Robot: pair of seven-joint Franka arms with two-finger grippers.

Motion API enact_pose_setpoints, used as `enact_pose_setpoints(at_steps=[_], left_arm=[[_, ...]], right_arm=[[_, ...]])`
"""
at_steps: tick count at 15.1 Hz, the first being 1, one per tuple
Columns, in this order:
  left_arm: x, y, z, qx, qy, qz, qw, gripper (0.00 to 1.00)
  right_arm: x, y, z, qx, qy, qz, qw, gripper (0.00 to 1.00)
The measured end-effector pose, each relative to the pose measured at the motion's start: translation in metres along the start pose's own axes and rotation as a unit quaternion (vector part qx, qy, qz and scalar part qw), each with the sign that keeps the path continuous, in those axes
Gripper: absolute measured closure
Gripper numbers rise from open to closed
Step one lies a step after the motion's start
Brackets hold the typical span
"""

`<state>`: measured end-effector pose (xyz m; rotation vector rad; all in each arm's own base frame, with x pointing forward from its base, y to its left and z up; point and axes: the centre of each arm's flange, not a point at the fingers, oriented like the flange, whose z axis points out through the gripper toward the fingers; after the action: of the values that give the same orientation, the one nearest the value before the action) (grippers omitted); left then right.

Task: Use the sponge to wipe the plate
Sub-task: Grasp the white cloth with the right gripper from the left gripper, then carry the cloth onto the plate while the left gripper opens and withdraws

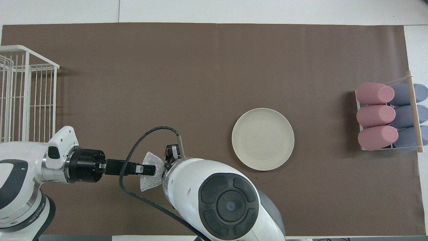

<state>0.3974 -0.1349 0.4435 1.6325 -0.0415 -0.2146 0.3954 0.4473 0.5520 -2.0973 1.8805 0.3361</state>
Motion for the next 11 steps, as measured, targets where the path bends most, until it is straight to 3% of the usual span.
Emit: enact_pose_setpoints(at_steps=[2, 5, 7, 11], left_arm=[[0.000, -0.001, 0.001, 0.000, -0.002, -0.001, 1.000, 0.96], [-0.001, -0.001, 0.002, 0.000, -0.002, -0.001, 1.000, 0.96], [-0.002, 0.000, 0.002, 0.010, -0.007, -0.007, 1.000, 0.81], [-0.004, 0.013, -0.006, 0.101, -0.036, -0.024, 0.994, 0.38]], right_arm=[[0.000, 0.000, 0.000, 0.000, 0.000, -0.015, 1.000, 0.88], [0.001, 0.000, 0.000, 0.000, 0.000, -0.023, 1.000, 0.89], [0.001, 0.000, 0.001, -0.002, 0.002, -0.023, 1.000, 0.90], [0.003, 0.000, 0.003, -0.003, 0.003, -0.028, 1.000, 0.90]])
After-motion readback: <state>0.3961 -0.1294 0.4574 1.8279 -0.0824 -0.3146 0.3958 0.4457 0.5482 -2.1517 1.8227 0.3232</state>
